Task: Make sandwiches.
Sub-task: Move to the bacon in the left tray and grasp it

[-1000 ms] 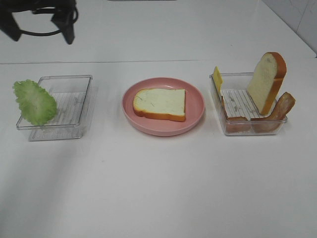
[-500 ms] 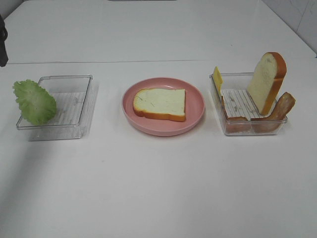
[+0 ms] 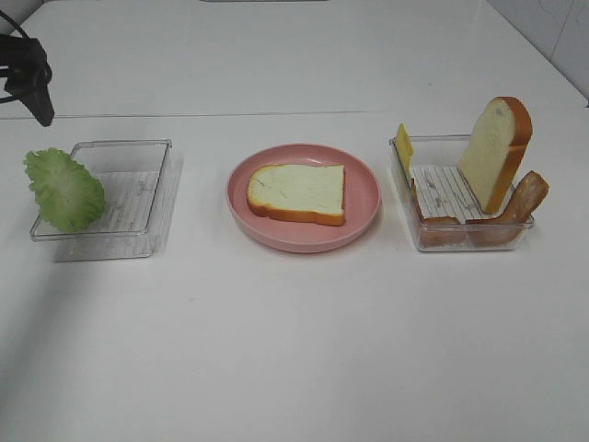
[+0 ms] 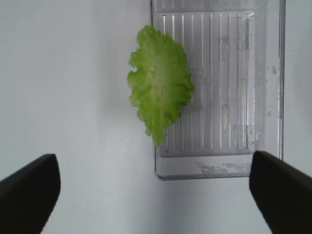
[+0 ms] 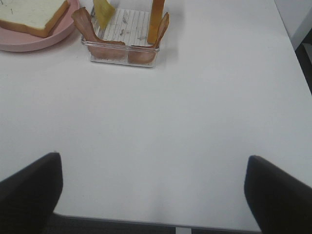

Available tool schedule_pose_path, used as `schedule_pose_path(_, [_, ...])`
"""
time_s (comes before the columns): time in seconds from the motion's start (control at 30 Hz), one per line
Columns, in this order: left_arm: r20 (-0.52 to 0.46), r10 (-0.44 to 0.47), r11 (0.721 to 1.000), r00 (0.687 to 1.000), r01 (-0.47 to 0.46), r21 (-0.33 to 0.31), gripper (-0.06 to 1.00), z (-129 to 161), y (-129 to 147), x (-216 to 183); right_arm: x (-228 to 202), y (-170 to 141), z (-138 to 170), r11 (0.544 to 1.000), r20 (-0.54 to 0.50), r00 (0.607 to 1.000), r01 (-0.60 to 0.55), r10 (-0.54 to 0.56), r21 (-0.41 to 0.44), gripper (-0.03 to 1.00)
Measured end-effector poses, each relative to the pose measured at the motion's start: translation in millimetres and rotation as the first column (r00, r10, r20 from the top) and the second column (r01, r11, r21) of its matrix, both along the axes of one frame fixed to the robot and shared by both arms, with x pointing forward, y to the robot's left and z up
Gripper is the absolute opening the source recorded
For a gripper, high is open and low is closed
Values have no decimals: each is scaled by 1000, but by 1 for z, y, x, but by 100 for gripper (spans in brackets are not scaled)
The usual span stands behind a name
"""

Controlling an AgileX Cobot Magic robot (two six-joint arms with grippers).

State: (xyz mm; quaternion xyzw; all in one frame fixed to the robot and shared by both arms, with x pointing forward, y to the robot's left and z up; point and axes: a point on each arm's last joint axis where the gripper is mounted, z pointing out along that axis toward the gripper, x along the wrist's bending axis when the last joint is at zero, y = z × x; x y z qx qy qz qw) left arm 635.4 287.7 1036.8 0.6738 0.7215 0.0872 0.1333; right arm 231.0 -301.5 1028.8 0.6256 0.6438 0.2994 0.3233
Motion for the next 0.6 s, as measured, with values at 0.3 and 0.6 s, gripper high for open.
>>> schedule_pose_path(0.3, [-46, 2, 1000, 999, -3, -4, 97, -47, -1, 20, 0, 0, 0, 1000, 0, 1000, 0, 0, 0, 98])
schedule_pose_path(0.6, [-84, 13, 1000, 996, -14, -18, 97, -92, -2, 34, 0, 0, 0, 1000, 0, 1000, 0, 0, 0, 98])
